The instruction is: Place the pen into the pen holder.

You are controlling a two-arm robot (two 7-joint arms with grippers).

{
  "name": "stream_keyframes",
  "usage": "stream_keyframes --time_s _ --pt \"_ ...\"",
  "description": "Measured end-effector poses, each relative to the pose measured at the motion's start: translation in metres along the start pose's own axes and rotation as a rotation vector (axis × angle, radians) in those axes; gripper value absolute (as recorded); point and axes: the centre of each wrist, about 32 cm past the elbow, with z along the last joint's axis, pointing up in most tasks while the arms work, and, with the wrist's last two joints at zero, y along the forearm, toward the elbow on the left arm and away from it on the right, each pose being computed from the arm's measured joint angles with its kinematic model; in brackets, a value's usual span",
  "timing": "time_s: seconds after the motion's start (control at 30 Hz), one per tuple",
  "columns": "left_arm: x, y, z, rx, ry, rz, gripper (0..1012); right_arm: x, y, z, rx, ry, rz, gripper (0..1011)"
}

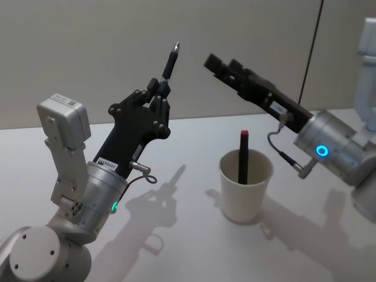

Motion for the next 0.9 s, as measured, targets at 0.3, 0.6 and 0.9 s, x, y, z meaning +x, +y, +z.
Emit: stream_keyframes --time_s 0.3,0.6,0.9 --pt "0.0000 0.0000 0.0000 0.000 0.000 0.000 121 -0.001 0.019 0.012 -0.083 0.092 0.052 1001" --pt "0.0000 0.0000 0.0000 0.000 0.000 0.000 121 -0.003 0.030 0.019 -0.125 0.121 0.057 1002" --pt "0.0000 0.0000 0.0000 0.000 0.000 0.000 121 -0.004 0.037 0.020 -0.150 0.133 0.062 1001"
